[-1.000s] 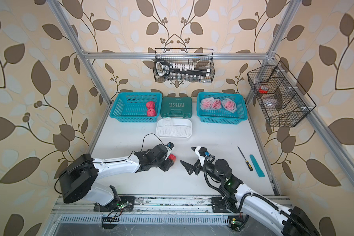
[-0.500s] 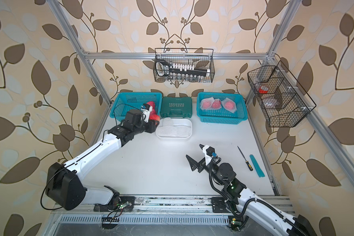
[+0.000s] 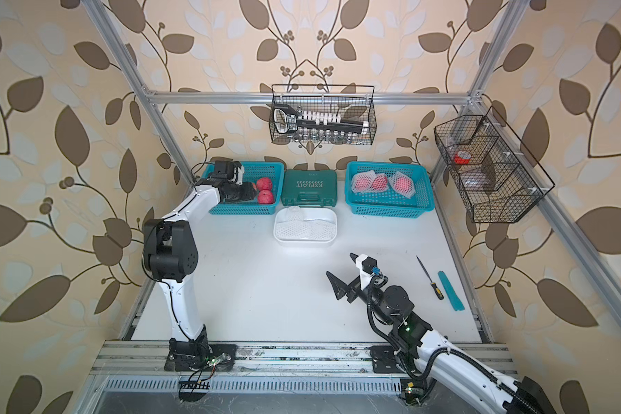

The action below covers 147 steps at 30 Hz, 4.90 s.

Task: Remove foam nets from apples
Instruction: Place the apple in the basket, then pick up the apple from the basket.

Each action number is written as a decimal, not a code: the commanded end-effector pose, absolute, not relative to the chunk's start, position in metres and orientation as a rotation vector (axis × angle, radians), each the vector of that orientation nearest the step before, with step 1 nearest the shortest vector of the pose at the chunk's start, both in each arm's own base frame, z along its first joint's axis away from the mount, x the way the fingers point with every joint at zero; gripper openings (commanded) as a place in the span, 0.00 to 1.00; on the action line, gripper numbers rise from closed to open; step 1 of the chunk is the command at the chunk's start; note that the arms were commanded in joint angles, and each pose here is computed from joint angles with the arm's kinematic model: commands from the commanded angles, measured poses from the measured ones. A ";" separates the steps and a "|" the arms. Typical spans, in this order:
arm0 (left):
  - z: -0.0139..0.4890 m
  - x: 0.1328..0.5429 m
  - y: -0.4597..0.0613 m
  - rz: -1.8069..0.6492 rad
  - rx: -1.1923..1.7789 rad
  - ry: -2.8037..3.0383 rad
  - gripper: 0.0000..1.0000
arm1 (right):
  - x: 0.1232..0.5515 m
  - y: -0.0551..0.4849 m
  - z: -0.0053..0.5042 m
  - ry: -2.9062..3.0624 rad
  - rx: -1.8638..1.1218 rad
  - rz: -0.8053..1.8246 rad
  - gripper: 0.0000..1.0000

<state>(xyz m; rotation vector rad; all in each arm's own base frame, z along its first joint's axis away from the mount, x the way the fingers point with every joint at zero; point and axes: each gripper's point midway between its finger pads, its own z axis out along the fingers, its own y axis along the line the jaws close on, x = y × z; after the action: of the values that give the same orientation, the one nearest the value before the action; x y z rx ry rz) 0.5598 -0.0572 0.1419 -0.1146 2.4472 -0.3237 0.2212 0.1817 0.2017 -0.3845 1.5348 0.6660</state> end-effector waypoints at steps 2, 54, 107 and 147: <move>0.149 0.585 -0.046 -0.270 -0.075 2.433 0.51 | 0.221 0.181 0.198 1.541 -0.369 0.672 0.99; 0.239 0.555 -0.043 -0.423 -0.143 2.037 0.98 | 0.238 0.167 0.188 1.617 -0.231 0.606 1.00; 0.160 0.268 -0.278 -0.634 0.631 2.139 0.96 | 0.636 -0.084 0.108 2.361 -0.142 -0.528 0.99; 0.151 0.270 -0.279 -0.604 0.645 2.193 0.97 | 0.680 -0.126 0.077 2.244 -0.262 -0.176 0.94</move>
<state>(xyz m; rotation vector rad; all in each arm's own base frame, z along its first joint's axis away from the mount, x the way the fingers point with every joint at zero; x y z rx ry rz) 0.2648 -0.2705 0.1351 0.6353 2.2325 -0.5894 0.6727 -0.1412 0.0810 -0.2146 2.2668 -0.2368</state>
